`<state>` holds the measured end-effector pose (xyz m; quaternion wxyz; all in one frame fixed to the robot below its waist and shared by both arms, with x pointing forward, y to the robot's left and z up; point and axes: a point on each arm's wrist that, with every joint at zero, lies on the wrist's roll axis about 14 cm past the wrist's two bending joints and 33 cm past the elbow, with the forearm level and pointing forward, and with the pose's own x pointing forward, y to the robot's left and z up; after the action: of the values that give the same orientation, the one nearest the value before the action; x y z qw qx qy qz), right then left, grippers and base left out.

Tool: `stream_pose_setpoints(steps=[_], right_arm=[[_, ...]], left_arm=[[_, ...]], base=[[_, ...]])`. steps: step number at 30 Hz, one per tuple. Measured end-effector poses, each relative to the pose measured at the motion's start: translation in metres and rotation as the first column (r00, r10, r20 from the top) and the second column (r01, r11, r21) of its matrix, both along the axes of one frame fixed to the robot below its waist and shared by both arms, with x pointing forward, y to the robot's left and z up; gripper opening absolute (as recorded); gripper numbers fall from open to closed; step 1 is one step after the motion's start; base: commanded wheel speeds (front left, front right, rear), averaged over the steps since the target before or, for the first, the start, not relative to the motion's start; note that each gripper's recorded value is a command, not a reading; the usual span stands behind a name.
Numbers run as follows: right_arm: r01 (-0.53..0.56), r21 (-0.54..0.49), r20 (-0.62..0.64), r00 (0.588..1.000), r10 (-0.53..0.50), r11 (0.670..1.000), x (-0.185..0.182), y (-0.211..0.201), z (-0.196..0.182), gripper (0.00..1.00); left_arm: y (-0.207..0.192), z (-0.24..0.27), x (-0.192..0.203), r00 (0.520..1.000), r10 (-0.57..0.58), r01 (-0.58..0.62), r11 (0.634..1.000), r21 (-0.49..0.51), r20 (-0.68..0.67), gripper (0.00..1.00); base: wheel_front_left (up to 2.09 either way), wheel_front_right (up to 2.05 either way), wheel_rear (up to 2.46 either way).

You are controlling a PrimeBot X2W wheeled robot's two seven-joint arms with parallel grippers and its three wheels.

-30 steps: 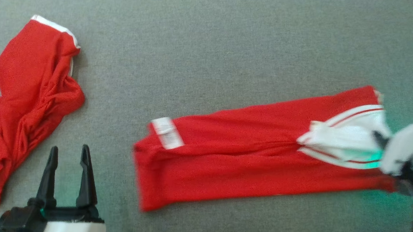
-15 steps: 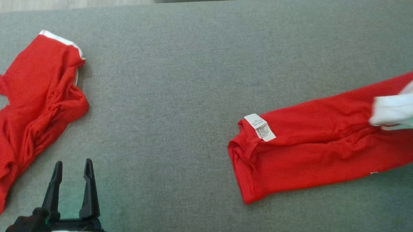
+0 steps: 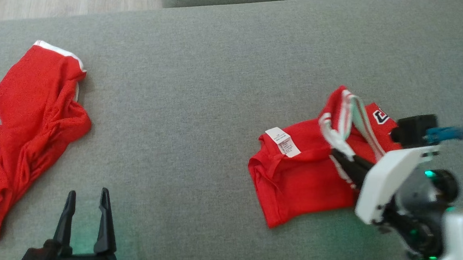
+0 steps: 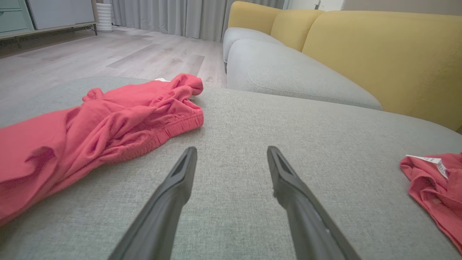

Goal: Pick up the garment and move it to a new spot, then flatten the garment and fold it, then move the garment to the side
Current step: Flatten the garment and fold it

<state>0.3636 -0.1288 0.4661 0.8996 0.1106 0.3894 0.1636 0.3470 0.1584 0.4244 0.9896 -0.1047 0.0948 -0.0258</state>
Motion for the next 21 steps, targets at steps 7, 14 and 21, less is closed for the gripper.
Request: stream_pose_setpoints(steps=[7, 14, 21], right_arm=[[-0.040, 0.032, -0.010, 0.999, 0.041, 0.999, -0.002, 0.031, -0.027, 0.00], [-0.067, 0.084, -0.001, 0.998, 0.068, 0.994, -0.002, 0.052, -0.039, 0.00], [-0.099, 0.111, 0.040, 0.995, 0.095, 0.989, 0.005, 0.068, -0.036, 0.00]], left_arm=[[0.000, -0.007, -0.004, 1.000, -0.003, 0.003, 1.000, 0.010, -0.022, 1.00], [0.004, -0.008, -0.007, 1.000, 0.009, -0.008, 1.000, 0.013, -0.028, 1.00], [0.004, -0.007, -0.008, 1.000, 0.009, -0.009, 1.000, 0.013, -0.026, 1.00]], base=[[0.00, 0.00, 0.00], [0.00, 0.00, 0.00], [0.00, 0.00, 0.00]])
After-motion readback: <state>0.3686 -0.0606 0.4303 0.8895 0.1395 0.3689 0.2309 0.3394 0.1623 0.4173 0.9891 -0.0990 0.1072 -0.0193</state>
